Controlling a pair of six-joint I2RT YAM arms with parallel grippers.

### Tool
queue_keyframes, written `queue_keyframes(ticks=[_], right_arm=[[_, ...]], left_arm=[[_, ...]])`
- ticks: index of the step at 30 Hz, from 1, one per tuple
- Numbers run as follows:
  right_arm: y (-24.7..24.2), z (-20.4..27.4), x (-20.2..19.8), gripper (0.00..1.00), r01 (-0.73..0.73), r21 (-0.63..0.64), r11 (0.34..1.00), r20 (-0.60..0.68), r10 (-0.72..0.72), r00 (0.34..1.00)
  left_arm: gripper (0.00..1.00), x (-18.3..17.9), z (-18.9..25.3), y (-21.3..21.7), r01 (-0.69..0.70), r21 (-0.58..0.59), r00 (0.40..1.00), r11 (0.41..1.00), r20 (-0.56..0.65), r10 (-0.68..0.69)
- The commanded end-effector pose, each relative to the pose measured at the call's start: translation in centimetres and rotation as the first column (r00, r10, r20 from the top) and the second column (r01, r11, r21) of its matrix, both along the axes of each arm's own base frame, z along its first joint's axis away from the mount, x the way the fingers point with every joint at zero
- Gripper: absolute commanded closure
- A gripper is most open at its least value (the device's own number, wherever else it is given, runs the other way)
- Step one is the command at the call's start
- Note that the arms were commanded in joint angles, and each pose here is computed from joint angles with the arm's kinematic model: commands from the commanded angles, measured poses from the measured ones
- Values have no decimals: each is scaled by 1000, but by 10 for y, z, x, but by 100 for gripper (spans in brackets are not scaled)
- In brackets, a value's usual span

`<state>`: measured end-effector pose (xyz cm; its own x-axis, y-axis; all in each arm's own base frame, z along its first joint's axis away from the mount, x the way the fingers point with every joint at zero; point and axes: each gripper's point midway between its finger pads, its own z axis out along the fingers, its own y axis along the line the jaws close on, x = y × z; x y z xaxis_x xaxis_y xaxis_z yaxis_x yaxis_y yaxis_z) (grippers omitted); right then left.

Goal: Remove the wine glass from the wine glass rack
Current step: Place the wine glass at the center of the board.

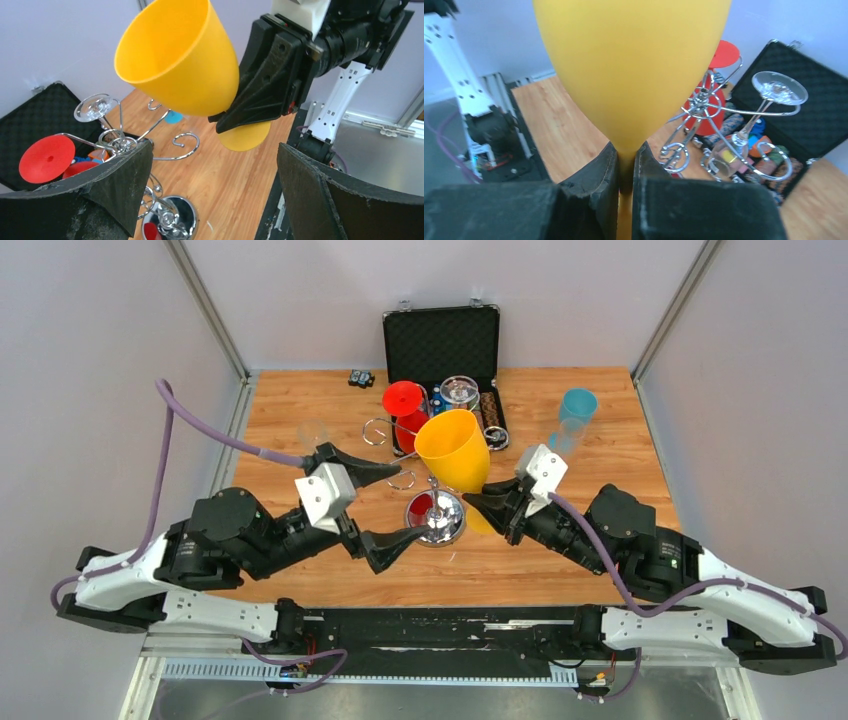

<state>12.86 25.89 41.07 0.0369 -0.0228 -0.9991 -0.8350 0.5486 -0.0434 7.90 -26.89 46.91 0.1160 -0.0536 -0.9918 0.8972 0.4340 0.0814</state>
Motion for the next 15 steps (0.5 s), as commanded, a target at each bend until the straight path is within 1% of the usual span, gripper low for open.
queue_keyframes(ticks=[1,5,6,11,14,15], right_arm=[[-14,12,17,100,79,-81,994,192,-62,980],[-19,10,25,100,124,-146,982,296,-76,952],[-20,9,26,100,133,-161,978,323,-75,943],[-26,3,31,100,167,-221,961,436,-56,898],[-28,-2,33,100,192,-258,947,500,-39,865],[-28,-3,33,100,192,-262,946,514,-32,857]], left_arm=[[0,-2,15,5,49,-57,993,997,-104,-55],[0,4,21,9,56,-78,984,995,-163,-68],[0,11,22,13,33,-75,984,997,-172,-45],[0,20,24,15,26,-87,970,996,-239,-46],[0,35,23,19,-25,-77,961,997,-276,3],[0,35,22,18,-18,-76,955,997,-297,-6]])
